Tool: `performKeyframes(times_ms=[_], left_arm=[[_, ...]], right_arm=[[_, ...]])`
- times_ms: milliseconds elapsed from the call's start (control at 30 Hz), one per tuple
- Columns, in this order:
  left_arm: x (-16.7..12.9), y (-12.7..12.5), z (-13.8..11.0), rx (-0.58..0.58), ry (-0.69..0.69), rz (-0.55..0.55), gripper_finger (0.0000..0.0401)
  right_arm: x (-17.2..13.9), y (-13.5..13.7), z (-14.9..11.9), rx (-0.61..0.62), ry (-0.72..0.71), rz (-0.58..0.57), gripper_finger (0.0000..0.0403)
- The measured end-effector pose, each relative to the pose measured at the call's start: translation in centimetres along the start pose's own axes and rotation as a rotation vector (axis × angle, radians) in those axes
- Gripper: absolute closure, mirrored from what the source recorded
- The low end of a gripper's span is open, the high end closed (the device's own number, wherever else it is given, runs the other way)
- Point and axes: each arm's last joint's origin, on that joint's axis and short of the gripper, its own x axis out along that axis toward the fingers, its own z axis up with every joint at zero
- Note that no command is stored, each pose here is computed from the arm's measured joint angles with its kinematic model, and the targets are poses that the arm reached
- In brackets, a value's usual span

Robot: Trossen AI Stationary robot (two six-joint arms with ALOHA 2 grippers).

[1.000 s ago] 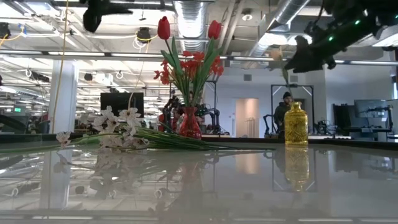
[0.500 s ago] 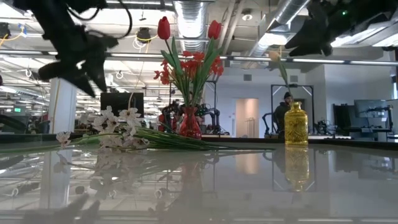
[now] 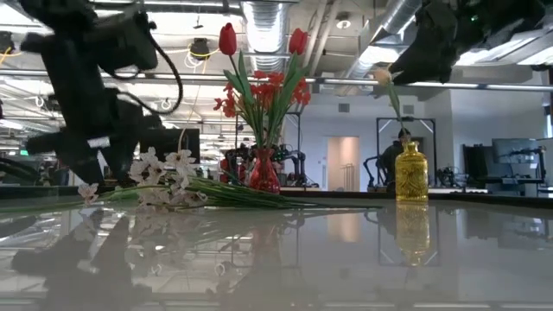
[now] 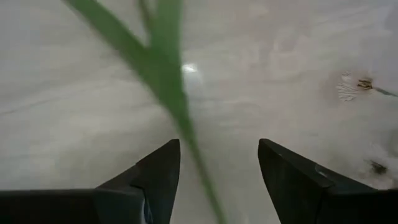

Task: Sort flowers into vase by color
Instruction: Put the white flower into the yellow vase

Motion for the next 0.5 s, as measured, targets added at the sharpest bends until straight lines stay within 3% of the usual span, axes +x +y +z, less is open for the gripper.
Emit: performKeyframes(times_ms=[167,267,400,500], left_arm=[[2.3,-0.2,-0.7,0.037,-0.009,0.099,0.0209],[2.5,-0.1,-1.2,0.084,-0.007,0.185,0.0264],[2.4,0.2,-1.8,0.141,-0.054,0.226,0.0374],[2.1,0.4,-1.9,0.12,-0.075,0.233,0.0392]], right_arm=[[0.9,0.0,-0.3,-0.004,0.042,-0.008,0.0148],[1.1,0.0,-0.3,-0.004,0.05,-0.009,0.0148],[1.1,0.0,-0.3,-0.004,0.043,-0.007,0.0148],[0.8,0.0,-0.1,-0.003,0.028,-0.005,0.0148]])
